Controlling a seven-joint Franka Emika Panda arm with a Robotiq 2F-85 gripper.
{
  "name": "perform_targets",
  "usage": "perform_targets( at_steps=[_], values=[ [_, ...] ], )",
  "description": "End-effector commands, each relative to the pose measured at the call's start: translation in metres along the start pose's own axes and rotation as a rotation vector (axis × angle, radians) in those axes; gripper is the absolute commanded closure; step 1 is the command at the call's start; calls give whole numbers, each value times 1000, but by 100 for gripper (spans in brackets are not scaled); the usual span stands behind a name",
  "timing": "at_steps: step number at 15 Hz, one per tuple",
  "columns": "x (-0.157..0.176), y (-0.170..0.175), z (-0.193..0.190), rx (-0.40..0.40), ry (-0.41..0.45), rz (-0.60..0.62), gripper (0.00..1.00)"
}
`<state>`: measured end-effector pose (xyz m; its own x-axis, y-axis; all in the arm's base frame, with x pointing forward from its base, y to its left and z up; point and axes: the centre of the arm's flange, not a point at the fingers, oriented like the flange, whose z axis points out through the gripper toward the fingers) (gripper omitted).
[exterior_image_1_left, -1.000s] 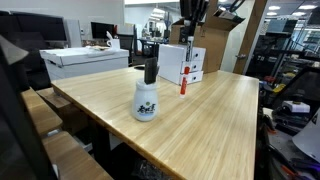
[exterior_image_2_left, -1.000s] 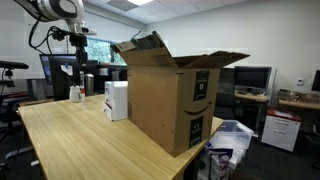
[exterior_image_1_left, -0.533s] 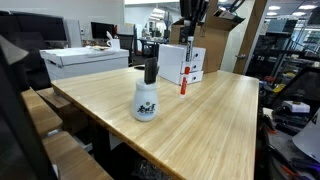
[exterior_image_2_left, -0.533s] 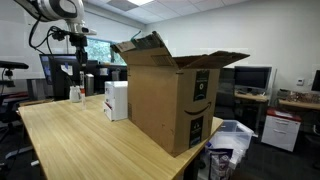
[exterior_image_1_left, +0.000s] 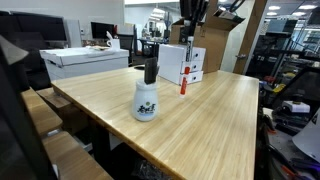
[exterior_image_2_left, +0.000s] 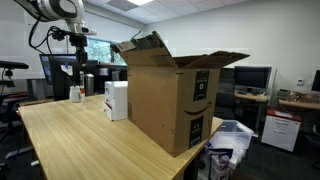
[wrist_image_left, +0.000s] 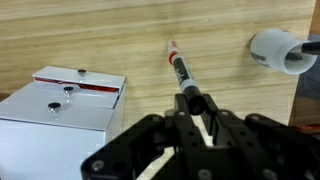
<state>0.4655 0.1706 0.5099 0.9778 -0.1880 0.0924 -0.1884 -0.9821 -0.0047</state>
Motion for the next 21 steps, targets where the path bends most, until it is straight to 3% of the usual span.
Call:
perform_targets(
  at_steps=[1, 21],
  values=[
    [-4, 3, -1, 3, -3, 8, 93],
    [1, 7, -2, 1, 4, 9, 93]
  ],
)
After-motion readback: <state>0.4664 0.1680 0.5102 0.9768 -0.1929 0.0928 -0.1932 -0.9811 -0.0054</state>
